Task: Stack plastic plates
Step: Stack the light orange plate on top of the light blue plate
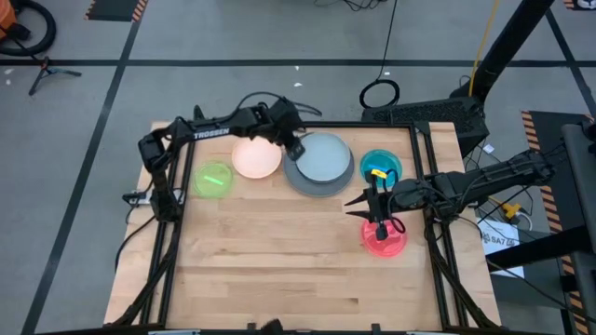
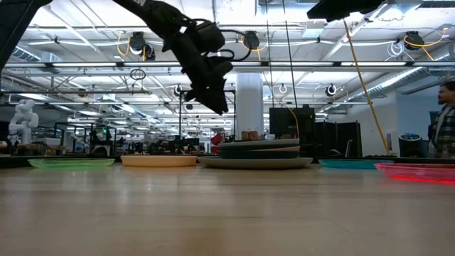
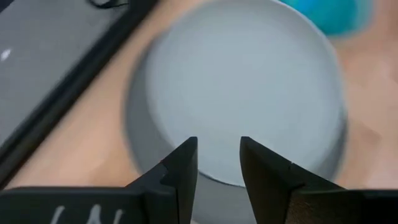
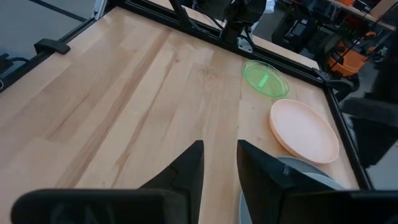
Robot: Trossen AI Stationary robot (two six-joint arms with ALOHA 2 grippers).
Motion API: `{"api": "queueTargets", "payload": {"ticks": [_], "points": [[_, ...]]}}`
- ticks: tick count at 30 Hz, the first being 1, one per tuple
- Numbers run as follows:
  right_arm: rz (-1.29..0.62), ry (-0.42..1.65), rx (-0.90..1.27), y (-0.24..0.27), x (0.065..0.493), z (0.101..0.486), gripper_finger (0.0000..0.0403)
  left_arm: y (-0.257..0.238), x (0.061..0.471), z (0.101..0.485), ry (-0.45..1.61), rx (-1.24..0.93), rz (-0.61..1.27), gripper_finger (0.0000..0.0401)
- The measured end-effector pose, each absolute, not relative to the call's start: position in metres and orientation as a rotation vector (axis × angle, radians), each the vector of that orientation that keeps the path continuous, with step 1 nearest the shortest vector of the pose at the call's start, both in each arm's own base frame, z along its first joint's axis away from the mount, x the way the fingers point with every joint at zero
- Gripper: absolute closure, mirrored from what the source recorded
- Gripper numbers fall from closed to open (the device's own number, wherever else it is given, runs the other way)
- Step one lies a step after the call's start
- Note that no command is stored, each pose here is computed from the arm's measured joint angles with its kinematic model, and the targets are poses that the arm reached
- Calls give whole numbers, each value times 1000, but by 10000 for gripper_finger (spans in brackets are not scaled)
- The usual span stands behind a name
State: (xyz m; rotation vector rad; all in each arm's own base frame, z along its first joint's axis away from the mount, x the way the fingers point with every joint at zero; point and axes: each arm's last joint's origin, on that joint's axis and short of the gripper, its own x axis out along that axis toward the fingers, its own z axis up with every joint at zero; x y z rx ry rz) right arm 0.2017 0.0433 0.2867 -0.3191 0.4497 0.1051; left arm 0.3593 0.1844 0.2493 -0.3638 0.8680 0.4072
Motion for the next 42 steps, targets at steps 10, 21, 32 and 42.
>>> {"api": "queueTargets", "payload": {"ticks": [10,21,32,42], "points": [[61,480,-159,43,201,285,314,122,363,273,906,-93,262,276],[-33,489,-56,43,209,280,314,76,285,306,771,-30,298,277],[-230,424,72,39,212,282,314,51,245,241,973,85,198,277],[-217,425,25,39,212,282,314,58,247,190,1000,132,208,277]]}}
